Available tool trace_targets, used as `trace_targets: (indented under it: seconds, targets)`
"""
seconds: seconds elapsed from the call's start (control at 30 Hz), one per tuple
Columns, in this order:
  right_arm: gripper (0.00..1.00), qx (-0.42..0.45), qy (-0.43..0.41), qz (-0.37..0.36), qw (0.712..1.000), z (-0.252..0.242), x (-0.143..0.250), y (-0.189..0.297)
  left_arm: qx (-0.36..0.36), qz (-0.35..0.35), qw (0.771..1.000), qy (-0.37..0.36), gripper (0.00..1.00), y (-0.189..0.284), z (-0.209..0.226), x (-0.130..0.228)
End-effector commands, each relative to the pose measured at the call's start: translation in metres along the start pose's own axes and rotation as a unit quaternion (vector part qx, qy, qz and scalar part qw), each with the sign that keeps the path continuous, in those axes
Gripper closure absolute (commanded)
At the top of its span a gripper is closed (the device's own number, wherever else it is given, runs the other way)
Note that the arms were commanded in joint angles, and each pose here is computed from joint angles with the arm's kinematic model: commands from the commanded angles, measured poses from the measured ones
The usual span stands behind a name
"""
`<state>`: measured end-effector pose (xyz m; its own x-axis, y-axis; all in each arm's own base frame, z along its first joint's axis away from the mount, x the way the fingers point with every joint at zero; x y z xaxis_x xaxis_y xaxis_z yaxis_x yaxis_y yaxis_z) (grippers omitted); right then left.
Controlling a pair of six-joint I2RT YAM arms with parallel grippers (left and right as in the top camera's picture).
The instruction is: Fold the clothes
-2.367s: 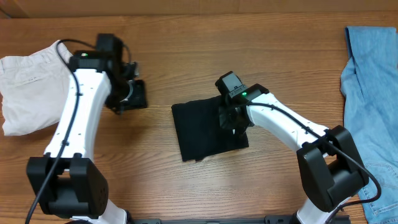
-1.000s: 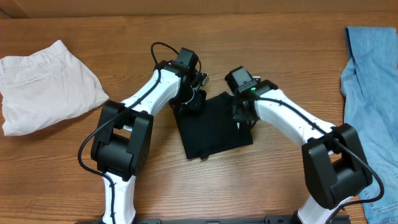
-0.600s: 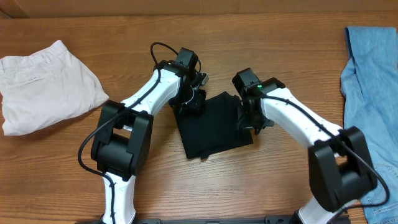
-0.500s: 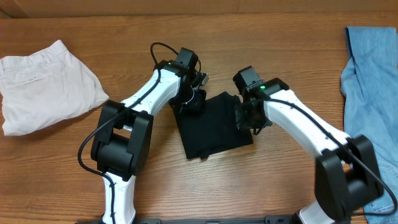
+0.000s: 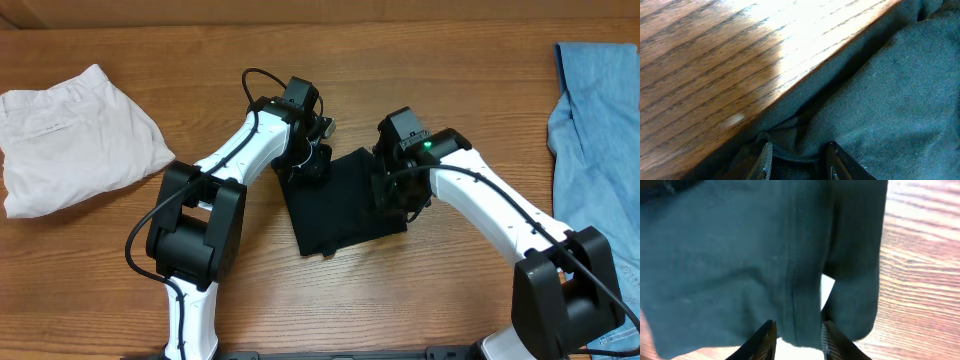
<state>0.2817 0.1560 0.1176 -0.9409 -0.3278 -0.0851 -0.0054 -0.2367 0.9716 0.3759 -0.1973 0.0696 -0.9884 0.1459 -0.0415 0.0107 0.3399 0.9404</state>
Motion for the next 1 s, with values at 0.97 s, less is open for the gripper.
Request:
trace_targets:
  seconds: [0.97]
  targets:
    - [0.96, 0.205, -0.063, -0.043, 0.976, -0.079, -0.022, -0.019, -0.007, 0.044, 0.999, 0.021, 0.62, -0.018, 0.006, 0.014]
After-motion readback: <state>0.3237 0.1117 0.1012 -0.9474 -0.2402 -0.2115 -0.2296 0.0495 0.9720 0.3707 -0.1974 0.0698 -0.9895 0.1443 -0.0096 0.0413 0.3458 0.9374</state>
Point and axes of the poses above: each gripper's point midway between its finger pads, its own y axis back along the fingers, its own z axis along the line the jaws close on, x = y × z, the point moved 6 cm from there along y, back along the fingers, and after that the axes turned 11 degrees about y, right-handed, at the moved point
